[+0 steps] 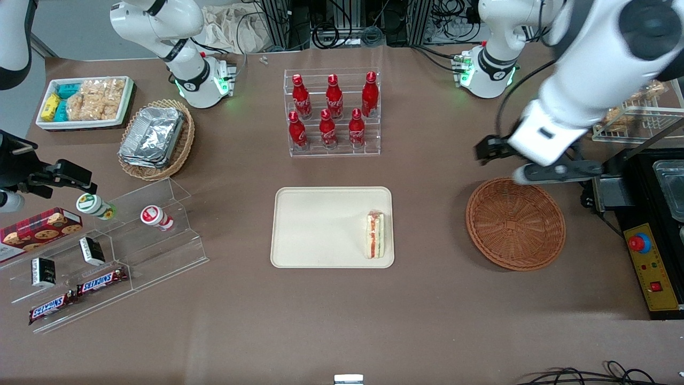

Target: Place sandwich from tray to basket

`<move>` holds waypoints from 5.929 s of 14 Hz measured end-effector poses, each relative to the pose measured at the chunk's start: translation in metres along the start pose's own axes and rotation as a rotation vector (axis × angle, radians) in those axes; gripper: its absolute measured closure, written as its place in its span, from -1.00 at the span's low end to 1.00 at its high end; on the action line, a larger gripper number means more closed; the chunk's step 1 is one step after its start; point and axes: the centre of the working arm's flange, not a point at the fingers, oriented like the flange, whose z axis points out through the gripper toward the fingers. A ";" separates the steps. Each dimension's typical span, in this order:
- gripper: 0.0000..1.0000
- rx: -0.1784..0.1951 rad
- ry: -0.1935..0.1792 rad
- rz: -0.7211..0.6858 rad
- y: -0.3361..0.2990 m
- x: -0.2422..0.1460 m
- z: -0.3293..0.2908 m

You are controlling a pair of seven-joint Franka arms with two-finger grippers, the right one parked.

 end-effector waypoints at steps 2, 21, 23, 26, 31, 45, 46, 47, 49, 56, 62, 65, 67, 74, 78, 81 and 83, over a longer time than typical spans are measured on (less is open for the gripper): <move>-1.00 -0.007 0.010 -0.025 0.047 -0.009 0.026; -1.00 -0.004 0.031 -0.009 0.178 -0.011 0.340; -1.00 -0.005 0.028 -0.003 0.182 -0.015 0.343; -0.99 -0.023 0.039 0.006 0.184 -0.020 0.349; -0.30 -0.019 0.059 -0.004 0.179 -0.030 0.367; 0.63 0.054 -0.042 -0.558 -0.019 0.040 0.119; 0.63 0.071 -0.057 -0.616 -0.055 0.048 0.130; 0.63 0.080 -0.066 -0.676 -0.092 0.055 0.142; 0.63 0.072 -0.051 -0.761 -0.148 0.058 0.174; 0.63 0.007 0.013 -0.863 -0.217 0.020 0.286; 0.30 0.048 0.017 -0.825 -0.229 0.021 0.308; -0.27 0.039 0.042 -0.861 -0.228 0.024 0.299; -0.67 0.045 0.062 -0.868 -0.221 0.024 0.279; -1.00 0.149 0.008 -0.543 -0.143 0.010 0.125; -1.00 0.084 -0.094 -0.262 -0.152 0.013 0.039; -1.00 0.026 -0.085 -0.033 -0.169 0.018 -0.004; -1.00 0.020 -0.084 0.075 -0.168 0.017 -0.015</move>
